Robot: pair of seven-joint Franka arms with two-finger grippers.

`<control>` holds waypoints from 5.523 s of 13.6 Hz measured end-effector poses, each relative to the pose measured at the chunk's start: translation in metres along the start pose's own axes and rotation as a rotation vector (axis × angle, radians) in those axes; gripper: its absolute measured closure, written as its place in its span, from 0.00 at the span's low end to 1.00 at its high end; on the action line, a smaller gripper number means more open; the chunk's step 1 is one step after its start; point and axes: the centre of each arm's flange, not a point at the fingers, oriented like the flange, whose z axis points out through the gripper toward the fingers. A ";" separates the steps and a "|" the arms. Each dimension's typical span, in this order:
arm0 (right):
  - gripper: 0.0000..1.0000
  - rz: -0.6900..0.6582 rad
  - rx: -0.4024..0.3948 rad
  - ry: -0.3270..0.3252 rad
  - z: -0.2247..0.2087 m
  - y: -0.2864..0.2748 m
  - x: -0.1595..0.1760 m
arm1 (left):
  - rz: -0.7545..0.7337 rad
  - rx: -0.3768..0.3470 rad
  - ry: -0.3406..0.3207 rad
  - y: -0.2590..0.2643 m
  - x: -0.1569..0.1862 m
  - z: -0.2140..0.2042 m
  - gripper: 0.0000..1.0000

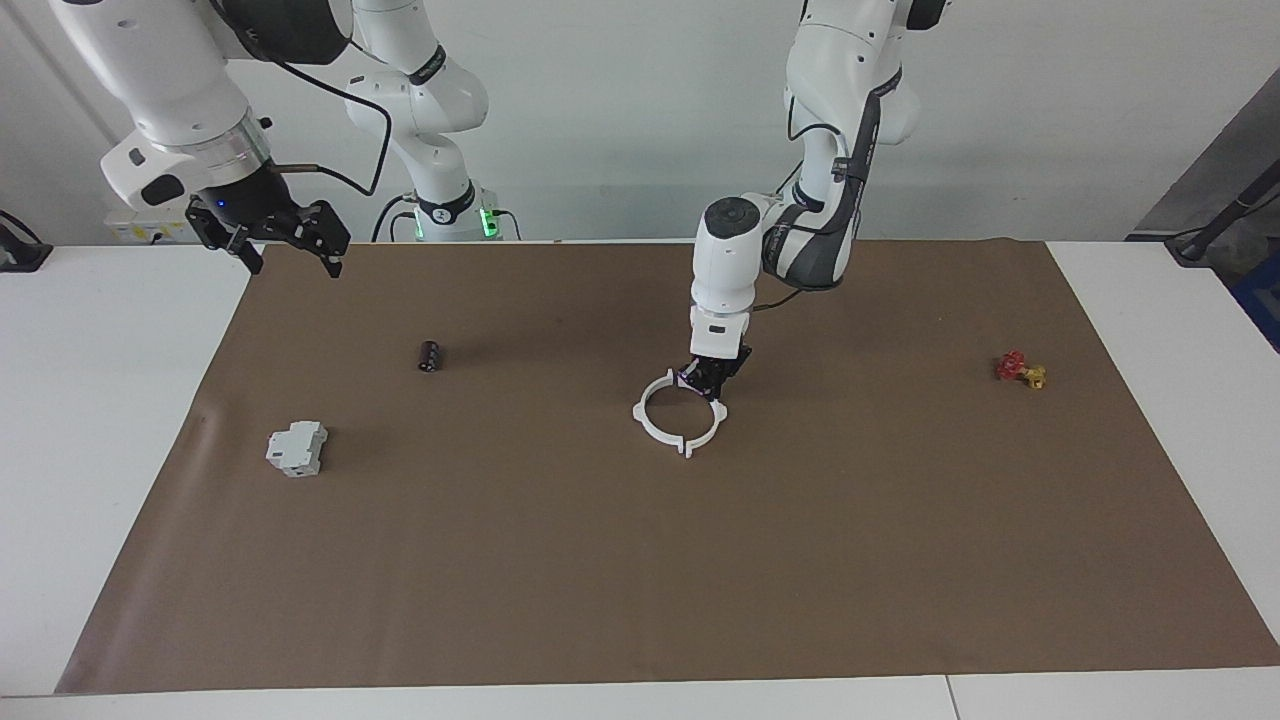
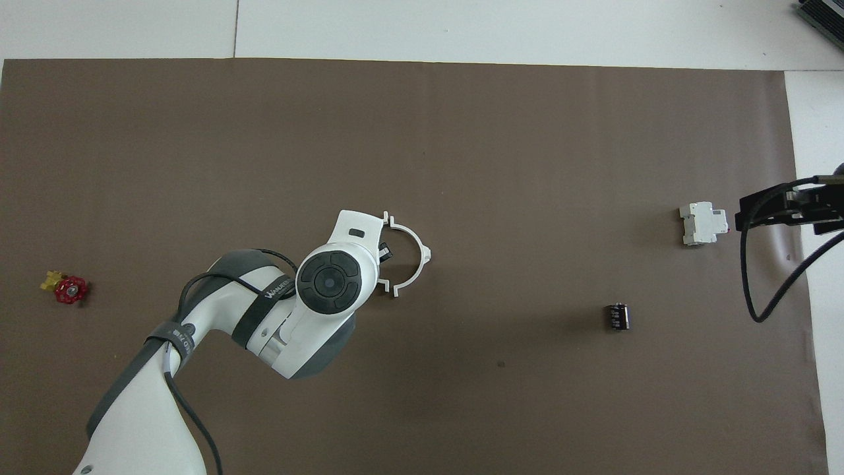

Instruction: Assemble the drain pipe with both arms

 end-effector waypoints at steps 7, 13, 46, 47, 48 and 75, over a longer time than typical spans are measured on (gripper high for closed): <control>0.00 0.000 0.000 0.000 0.000 0.000 0.000 | 0.010 -0.003 -0.001 0.004 -0.008 -0.001 0.93; 0.00 0.000 0.000 0.000 0.000 0.000 0.000 | 0.010 -0.002 0.000 0.004 -0.008 -0.001 0.53; 0.00 0.010 0.015 -0.018 0.008 0.005 0.000 | 0.461 0.094 -0.124 -0.257 0.211 -0.295 0.00; 0.00 0.010 0.015 -0.017 0.008 0.005 0.000 | 0.473 0.067 -0.134 -0.268 0.217 -0.295 0.00; 0.00 0.010 0.014 -0.017 0.008 0.005 0.000 | 0.476 0.053 -0.138 -0.276 0.220 -0.295 0.00; 0.00 0.004 0.011 -0.013 0.007 0.003 0.000 | 0.515 0.024 -0.090 -0.248 0.252 -0.298 0.00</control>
